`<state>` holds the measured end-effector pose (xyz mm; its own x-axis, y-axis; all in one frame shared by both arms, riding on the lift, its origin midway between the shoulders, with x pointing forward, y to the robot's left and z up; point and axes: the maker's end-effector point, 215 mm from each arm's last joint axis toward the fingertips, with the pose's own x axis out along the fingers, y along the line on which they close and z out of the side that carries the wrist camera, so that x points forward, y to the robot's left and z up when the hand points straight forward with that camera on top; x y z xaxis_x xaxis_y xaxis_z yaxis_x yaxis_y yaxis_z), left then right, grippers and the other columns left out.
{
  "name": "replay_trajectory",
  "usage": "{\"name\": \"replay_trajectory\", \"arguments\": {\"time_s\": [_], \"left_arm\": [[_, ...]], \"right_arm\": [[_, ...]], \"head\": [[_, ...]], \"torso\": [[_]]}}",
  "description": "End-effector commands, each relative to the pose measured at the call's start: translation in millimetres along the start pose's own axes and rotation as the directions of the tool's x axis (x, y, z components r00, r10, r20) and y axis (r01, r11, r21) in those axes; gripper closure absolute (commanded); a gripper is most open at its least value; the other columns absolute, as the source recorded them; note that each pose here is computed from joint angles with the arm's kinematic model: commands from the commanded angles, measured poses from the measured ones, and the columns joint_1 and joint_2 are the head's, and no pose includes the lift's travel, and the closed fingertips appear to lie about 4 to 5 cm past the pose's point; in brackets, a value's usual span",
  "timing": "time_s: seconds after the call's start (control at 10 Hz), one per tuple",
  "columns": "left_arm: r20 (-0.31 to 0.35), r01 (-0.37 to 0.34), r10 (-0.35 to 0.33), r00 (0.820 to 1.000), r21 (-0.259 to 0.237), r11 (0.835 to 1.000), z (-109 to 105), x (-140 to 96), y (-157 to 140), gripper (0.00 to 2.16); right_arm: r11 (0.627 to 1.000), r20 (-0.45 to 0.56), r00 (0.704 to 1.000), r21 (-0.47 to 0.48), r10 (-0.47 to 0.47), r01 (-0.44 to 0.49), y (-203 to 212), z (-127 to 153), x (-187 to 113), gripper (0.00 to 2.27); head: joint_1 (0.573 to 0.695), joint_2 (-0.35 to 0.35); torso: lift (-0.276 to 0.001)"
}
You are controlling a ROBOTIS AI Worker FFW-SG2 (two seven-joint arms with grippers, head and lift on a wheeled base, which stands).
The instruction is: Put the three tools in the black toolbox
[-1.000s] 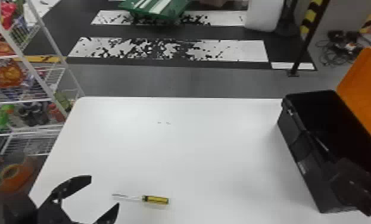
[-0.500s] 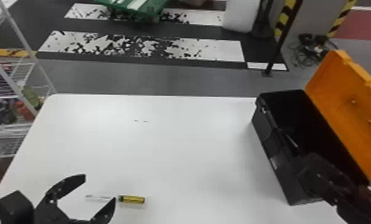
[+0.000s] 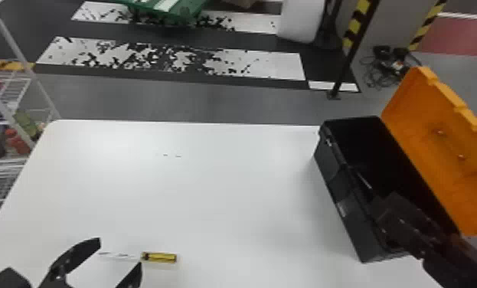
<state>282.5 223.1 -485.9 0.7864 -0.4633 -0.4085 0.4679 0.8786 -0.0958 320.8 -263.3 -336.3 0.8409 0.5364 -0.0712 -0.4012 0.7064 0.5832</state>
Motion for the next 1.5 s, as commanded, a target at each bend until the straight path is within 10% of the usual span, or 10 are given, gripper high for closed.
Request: {"name": "replay_trajectory", "arguments": {"time_s": [0.0, 0.7, 1.4], "left_arm": [[0.043, -0.012, 0.013, 0.999, -0.008, 1.0, -6.3, -3.5, -7.3, 0.08], [0.173, -0.176, 0.204, 0.964, -0.161, 0.971, -35.7, -34.8, 19.7, 0.08], [0.193, -0.198, 0.263, 0.945, -0.303, 0.932, -53.7, -7.8, 32.7, 0.08]], "right_arm": [[1.0, 0.003, 1.0, 0.003, -0.001, 0.001, -2.8, 0.4, 1.2, 0.08], [1.0, 0.011, 1.0, 0.02, 0.004, -0.005, -14.4, 2.0, 1.5, 0.08], [1.0, 0.016, 1.0, 0.021, 0.001, -0.001, -20.3, 12.2, -11.2, 0.08]], "head": [[0.695, -0.074], [0.695, -0.045], [0.695, -0.059]], "torso": [[-0.055], [-0.055], [-0.055]]}}
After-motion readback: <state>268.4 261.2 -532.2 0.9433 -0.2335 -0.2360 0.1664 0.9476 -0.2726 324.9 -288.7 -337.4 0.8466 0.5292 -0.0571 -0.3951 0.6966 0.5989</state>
